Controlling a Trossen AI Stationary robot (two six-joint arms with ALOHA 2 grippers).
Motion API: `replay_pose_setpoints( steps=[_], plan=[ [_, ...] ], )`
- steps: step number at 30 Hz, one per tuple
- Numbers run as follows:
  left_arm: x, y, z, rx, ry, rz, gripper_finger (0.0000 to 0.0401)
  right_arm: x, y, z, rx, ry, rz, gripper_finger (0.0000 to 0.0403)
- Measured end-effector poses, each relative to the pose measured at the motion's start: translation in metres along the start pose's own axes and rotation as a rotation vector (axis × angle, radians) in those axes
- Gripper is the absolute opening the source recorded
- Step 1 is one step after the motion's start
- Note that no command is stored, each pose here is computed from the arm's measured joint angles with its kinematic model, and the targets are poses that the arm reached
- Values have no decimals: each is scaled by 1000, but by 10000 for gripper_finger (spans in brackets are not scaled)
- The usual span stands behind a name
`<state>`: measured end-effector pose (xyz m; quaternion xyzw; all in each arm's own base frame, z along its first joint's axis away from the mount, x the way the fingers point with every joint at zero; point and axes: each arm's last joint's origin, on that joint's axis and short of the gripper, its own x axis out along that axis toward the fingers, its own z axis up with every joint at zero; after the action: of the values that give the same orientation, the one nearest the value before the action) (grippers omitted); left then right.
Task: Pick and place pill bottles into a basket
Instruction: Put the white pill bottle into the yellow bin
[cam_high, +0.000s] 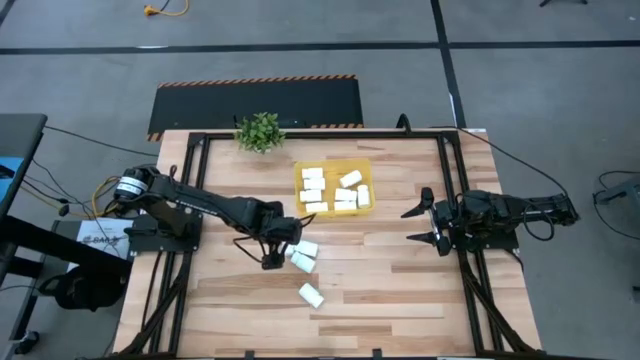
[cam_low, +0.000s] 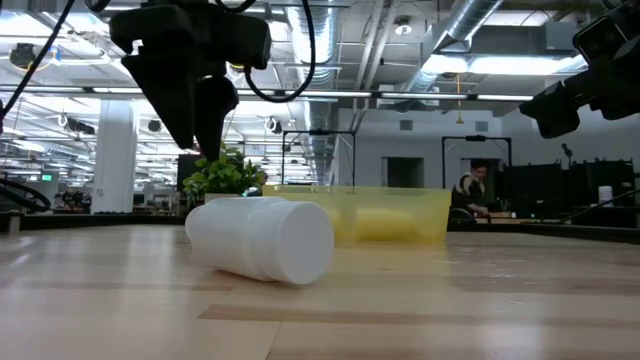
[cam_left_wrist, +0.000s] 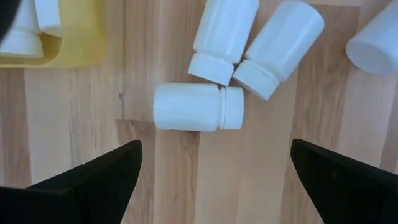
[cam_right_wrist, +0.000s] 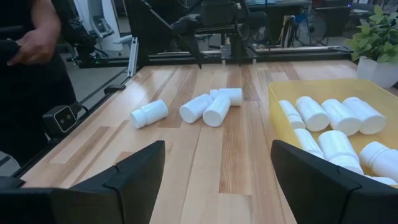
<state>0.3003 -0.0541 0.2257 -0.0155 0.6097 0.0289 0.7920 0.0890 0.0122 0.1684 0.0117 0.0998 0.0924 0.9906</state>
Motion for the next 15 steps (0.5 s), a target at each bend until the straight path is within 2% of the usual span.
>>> replay_pose_setpoints(
  steps=[9, 15],
  plan=[
    [33, 2, 6, -6, 119, -32, 400, 0, 0, 0, 0, 0, 0, 286],
    [40, 0, 11, -6, 140, -34, 400, 0, 0, 0, 0, 0, 0, 286]
  ],
)
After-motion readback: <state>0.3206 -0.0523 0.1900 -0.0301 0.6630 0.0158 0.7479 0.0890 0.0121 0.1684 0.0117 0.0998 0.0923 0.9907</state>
